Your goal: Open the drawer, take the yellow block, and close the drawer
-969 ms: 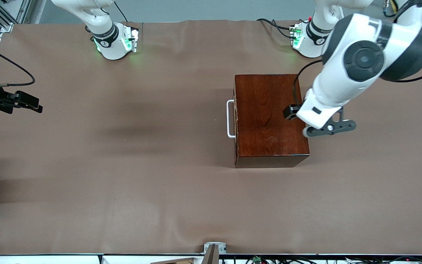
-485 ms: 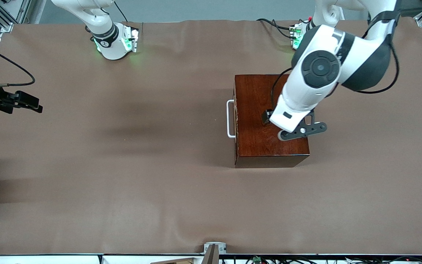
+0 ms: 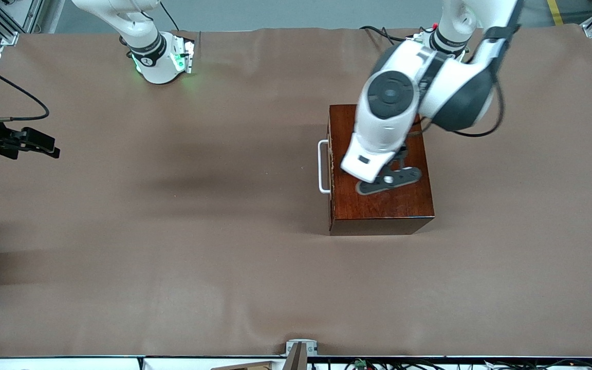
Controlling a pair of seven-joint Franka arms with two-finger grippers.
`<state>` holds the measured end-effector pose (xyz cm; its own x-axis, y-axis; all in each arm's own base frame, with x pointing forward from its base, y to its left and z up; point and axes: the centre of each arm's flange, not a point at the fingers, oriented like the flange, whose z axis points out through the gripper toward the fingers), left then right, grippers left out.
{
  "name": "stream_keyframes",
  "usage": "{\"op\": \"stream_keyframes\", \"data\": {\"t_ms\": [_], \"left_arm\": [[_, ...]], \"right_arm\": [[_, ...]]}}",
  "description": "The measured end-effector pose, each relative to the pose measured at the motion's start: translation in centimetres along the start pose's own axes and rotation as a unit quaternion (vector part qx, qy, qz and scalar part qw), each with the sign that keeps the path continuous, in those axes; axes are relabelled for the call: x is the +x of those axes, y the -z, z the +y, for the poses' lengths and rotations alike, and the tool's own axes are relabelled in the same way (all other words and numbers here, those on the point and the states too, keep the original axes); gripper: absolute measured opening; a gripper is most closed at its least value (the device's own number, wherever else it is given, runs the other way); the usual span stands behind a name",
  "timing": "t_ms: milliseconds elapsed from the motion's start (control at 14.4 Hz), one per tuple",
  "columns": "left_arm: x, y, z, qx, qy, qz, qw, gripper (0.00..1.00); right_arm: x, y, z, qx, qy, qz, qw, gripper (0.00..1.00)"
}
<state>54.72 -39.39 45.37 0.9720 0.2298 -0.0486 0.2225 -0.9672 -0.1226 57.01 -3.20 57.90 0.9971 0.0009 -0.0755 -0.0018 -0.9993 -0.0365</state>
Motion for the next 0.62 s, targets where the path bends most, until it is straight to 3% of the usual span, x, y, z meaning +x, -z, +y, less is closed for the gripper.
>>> {"op": "stream_keyframes", "data": {"t_ms": [415,623], "left_arm": [[-6.0,-4.4,9.1,0.009,-0.021,0.059,0.998,1.00],[-8.9,-7.3,12.3,0.015,-0.049,0.062,0.997,1.00]], "right_arm": [[0.0,0.0,0.0,0.000,0.000,0.000,1.000,1.00],[0.0,0.0,0.0,0.000,0.000,0.000,1.000,1.00]]}}
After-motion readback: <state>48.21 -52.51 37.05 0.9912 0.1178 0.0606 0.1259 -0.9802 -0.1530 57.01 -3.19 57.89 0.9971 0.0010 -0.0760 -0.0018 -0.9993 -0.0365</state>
